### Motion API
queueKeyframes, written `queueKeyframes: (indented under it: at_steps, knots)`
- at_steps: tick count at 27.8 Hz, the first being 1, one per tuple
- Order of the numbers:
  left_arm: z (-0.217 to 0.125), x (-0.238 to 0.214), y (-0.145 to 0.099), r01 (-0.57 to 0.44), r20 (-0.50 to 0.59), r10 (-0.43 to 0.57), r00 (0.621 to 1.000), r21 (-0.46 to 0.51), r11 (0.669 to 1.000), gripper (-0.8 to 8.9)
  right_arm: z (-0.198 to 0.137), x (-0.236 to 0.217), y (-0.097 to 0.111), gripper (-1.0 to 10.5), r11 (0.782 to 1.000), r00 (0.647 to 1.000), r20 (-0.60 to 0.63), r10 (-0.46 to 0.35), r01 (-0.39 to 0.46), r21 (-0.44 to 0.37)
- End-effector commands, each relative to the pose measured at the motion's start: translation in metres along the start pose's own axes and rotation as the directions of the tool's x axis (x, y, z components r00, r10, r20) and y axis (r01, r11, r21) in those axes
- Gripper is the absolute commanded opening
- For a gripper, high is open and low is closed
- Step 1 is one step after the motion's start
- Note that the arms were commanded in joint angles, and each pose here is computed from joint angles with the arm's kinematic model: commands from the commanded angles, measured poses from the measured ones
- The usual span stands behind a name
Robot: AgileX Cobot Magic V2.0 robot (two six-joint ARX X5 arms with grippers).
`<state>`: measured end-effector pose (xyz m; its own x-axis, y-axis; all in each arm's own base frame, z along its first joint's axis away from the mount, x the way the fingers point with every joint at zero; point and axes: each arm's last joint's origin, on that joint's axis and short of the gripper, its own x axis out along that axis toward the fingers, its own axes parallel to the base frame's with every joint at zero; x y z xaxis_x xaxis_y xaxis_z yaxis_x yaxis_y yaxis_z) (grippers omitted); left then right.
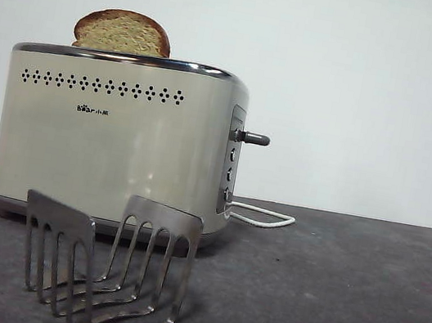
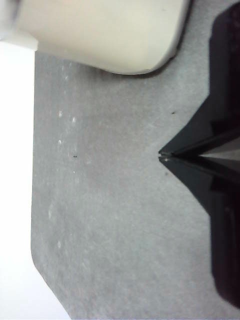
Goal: Pick up a slice of bread from the rack,put the bread on the toaster,press the button
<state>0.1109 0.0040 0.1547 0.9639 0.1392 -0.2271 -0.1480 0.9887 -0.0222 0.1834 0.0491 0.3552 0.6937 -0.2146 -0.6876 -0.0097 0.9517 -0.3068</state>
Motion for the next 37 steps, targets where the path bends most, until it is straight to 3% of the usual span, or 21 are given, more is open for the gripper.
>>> queueKeyframes:
  at_steps: [1, 7, 11, 21, 37]
  knots:
    - [-0.007, -0.003, 0.0, 0.03, 0.032, -0.03, 0.999, 0.005, 1.0, -0.03, -0.001, 0.002, 0.001, 0.0, 1.0, 1.0, -0.004, -0.002, 0.002, -0.005]
    - [-0.013, -0.008, 0.001, 0.039, -0.01, -0.039, 0.999, 0.04, 0.998, -0.03, -0.001, 0.002, 0.001, 0.0, 1.0, 1.0, -0.003, -0.002, 0.002, -0.005]
    - [-0.011, -0.011, 0.001, 0.036, 0.026, -0.038, 0.999, 0.074, 0.997, -0.03, -0.001, 0.002, 0.001, 0.0, 1.0, 1.0, -0.003, -0.002, 0.002, -0.005]
    - [-0.008, -0.013, 0.001, 0.1, 0.065, -0.104, 0.992, 0.067, 0.993, -0.03, -0.001, 0.002, 0.001, 0.0, 1.0, 1.0, -0.003, -0.002, 0.002, -0.005]
    - [-0.011, -0.011, 0.001, 0.1, 0.024, -0.101, 0.995, 0.068, 0.993, -0.03, -0.001, 0.002, 0.001, 0.0, 1.0, 1.0, -0.004, -0.002, 0.002, -0.005]
